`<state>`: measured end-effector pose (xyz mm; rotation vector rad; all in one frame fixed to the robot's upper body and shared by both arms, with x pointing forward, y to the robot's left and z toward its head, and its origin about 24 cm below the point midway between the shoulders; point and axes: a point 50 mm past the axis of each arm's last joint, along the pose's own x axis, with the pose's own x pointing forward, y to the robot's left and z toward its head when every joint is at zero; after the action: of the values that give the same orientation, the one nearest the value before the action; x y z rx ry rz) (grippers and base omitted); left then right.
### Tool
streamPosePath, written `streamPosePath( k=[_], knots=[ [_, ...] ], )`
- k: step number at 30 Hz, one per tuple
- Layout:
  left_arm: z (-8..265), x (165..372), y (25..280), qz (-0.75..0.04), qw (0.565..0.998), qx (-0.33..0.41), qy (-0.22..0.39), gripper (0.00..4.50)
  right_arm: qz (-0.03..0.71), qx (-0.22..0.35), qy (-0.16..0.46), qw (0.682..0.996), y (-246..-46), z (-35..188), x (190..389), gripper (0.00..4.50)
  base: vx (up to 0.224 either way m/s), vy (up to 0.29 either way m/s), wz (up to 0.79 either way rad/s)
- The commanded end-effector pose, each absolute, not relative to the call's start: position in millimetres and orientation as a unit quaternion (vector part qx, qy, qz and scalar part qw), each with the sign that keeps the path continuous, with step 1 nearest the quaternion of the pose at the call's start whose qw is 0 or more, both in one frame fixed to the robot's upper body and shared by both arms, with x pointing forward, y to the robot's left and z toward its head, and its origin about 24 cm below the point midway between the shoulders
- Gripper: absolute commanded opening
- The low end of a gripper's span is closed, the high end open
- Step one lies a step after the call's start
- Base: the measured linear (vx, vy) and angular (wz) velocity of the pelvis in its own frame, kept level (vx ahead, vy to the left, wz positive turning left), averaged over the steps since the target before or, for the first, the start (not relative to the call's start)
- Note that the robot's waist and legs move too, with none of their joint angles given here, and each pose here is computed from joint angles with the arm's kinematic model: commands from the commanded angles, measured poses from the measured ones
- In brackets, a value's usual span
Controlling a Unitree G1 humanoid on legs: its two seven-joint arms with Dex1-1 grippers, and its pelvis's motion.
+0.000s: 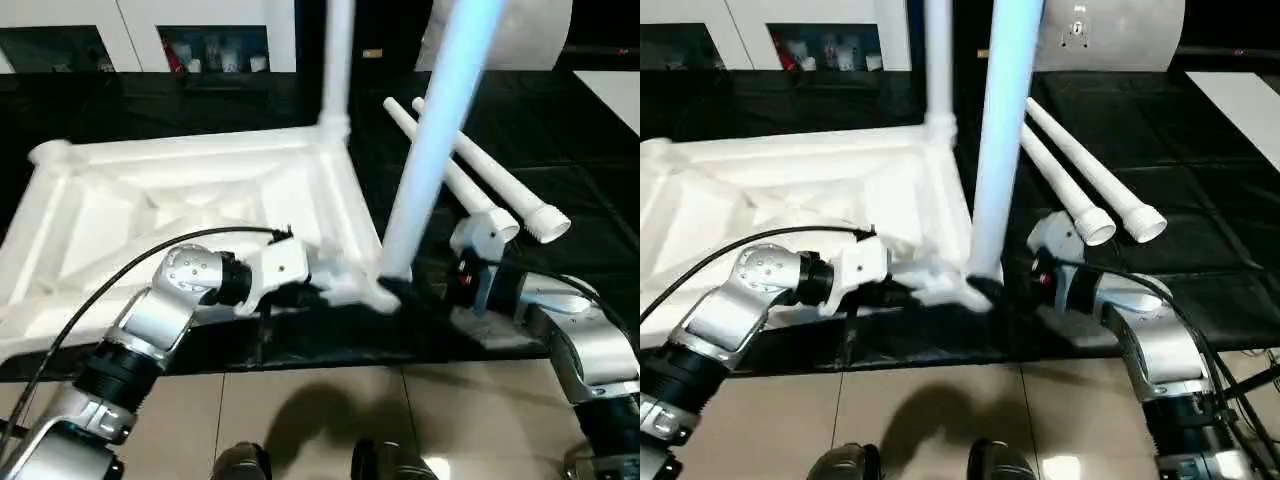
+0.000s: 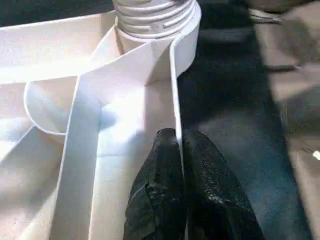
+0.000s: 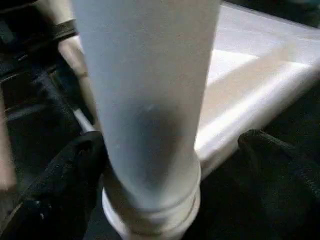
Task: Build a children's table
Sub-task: Rotate leg to tighten
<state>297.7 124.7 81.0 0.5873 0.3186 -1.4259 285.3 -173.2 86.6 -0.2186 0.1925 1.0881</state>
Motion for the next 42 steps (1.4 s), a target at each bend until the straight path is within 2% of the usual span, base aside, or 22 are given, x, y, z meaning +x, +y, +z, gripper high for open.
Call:
streamPosePath(
  k=[1,3,5,8,9,11,20,28,33,35,37,38,40,41,42],
  knots=[
    [94,297,117,-0.674,0.670,0.290,0.113,0.00,0.541,-0.116,0.091,0.828,-173.0,90,285.5,4.48,0.000,0.000,0.00],
    [95,298,121,-0.681,0.656,0.304,0.117,0.00,0.577,-0.126,0.100,0.800,-171.8,88,281.4,4.48,0.000,0.000,0.00],
    [96,299,123,-0.683,0.652,0.308,0.117,0.00,0.589,-0.133,0.107,0.790,-171.0,87,280.4,4.22,0.000,0.000,0.00],
    [97,300,124,-0.686,0.649,0.308,0.116,0.00,0.601,-0.138,0.112,0.779,-169.8,86,279.8,4.12,0.000,0.000,0.00],
    [97,300,124,-0.687,0.648,0.309,0.115,0.00,0.605,-0.136,0.113,0.776,-169.5,86,279.6,3.88,0.000,0.000,0.00],
    [97,301,124,-0.687,0.647,0.309,0.114,0.00,0.612,-0.137,0.116,0.770,-169.2,86,279.0,3.72,0.000,0.000,0.00],
    [96,300,124,-0.691,0.644,0.308,0.113,0.00,0.622,-0.133,0.119,0.762,-167.6,85,279.3,2.87,0.000,0.000,0.00],
    [96,301,125,-0.688,0.647,0.307,0.114,0.00,0.636,-0.117,0.129,0.752,-164.1,81,273.7,2.70,0.000,0.000,0.00],
    [98,304,118,-0.660,0.688,0.279,0.115,0.00,0.616,-0.074,0.116,0.776,-152.1,78,272.0,2.68,0.000,0.000,0.00],
    [100,306,111,-0.642,0.712,0.263,0.108,0.00,0.588,-0.053,0.138,0.795,-143.8,73,273.7,2.67,0.000,0.000,0.00],
    [102,308,103,-0.624,0.735,0.244,0.103,0.00,0.560,-0.056,0.146,0.814,-134.4,68,276.3,2.67,0.000,0.000,0.00],
    [105,309,92,-0.602,0.760,0.225,0.096,0.00,0.509,-0.049,0.154,0.845,-121.0,62,282.2,2.67,0.000,0.000,0.00],
    [107,311,83,-0.586,0.777,0.212,0.090,0.00,0.475,-0.029,0.149,0.867,-110.5,61,287.3,2.66,0.000,0.000,0.00],
    [111,312,71,-0.565,0.797,0.195,0.083,0.00,0.426,0.001,0.146,0.893,-96.2,62,293.9,2.66,0.000,0.000,0.00],
    [111,312,71,-0.565,0.797,0.195,0.083,0.00,0.426,0.001,0.146,0.893,-96.2,62,293.9,2.66,0.000,0.000,0.00]
  ],
)
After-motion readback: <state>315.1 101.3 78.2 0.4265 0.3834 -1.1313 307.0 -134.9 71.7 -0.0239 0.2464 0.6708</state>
